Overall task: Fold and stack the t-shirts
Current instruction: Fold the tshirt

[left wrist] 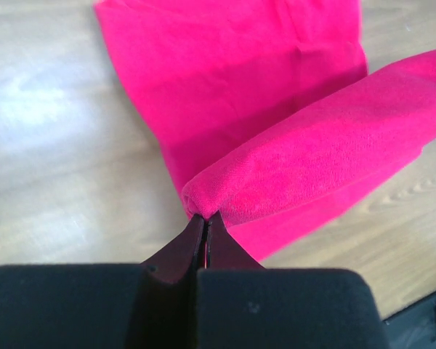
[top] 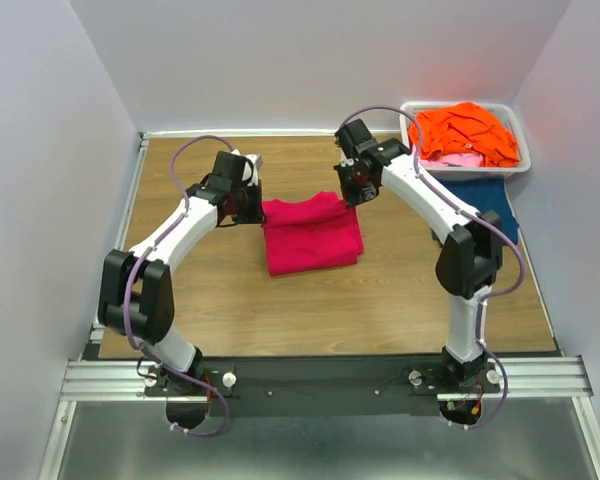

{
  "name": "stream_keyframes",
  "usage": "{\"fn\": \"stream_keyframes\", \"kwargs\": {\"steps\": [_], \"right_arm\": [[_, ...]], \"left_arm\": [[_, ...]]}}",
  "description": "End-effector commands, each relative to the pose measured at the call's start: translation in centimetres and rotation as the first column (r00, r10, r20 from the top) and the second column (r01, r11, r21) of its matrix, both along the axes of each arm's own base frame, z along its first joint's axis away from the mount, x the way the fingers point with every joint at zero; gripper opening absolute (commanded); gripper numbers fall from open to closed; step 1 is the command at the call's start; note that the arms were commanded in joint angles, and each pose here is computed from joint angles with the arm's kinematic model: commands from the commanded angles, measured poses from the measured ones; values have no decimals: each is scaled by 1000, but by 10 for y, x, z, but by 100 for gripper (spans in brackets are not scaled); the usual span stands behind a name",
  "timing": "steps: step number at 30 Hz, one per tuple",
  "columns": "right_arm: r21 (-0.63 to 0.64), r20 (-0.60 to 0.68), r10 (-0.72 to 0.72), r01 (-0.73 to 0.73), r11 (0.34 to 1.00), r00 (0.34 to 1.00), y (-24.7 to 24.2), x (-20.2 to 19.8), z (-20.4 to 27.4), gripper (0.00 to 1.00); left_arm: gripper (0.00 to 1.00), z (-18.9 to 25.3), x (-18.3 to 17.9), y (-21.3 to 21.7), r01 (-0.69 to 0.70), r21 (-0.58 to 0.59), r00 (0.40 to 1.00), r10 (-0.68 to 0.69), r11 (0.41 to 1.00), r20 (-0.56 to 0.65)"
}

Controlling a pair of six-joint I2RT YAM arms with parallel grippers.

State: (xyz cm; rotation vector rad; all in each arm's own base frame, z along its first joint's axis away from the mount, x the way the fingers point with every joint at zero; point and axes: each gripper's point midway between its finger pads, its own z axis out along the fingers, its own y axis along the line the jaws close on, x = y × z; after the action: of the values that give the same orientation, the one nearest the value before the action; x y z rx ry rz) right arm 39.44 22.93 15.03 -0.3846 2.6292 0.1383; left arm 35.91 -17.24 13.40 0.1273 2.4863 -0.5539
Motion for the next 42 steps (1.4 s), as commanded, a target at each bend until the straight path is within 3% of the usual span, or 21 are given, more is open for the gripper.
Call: {"fn": "stream_keyframes", "kwargs": {"steps": [1, 8, 18, 20, 22, 24, 27, 28, 30, 35, 40, 42], "right_arm": [[33, -16, 33, -32, 999, 999, 3, 26, -10, 1], [86, -39, 10, -7, 996, 999, 5, 65, -36, 1], [115, -93, -52, 63, 991, 994, -5, 85, -85, 3], [125, -87, -70, 80, 989, 994, -6, 88, -90, 9], [130, -80, -91, 101, 986, 993, -7, 92, -91, 20], [133, -64, -97, 105, 986, 993, -7, 93, -87, 20], [131, -39, -110, 114, 985, 993, -10, 94, -80, 34], [127, -19, -121, 122, 984, 992, -13, 94, -74, 41], [136, 7, -124, 122, 983, 992, -15, 93, -64, 45], [221, 117, -117, 89, 971, 986, -13, 86, -13, 49], [393, 140, 7, -62, 918, 990, 16, 58, -1, 49], [484, 121, 91, -139, 864, 989, 35, 43, 1, 49]], "left_arm": [[0, -9, 25, 7, 23, 2, 1000, -23, 1000, 5], [0, -28, 67, 12, -8, 11, 1000, 8, 1000, 10], [0, -45, 109, 11, -58, 32, 998, 57, 998, 37], [0, -42, 116, 10, -69, 27, 996, 67, 997, 59], [10, -43, 119, 10, -68, 26, 996, 66, 997, 64], [16, -43, 118, 8, -61, 15, 996, 59, 998, 67], [38, -38, 115, 6, -54, -3, 995, 54, 999, 88], [51, -28, 116, 6, -55, -12, 992, 56, 998, 116], [57, -24, 111, 8, -75, -20, 989, 77, 997, 128], [56, 37, 95, 3, -89, -145, 949, 129, 985, 288], [48, 43, 56, -10, -46, -203, 934, 114, 978, 340], [44, 32, 44, -22, -14, -210, 941, 84, 978, 328]]}}
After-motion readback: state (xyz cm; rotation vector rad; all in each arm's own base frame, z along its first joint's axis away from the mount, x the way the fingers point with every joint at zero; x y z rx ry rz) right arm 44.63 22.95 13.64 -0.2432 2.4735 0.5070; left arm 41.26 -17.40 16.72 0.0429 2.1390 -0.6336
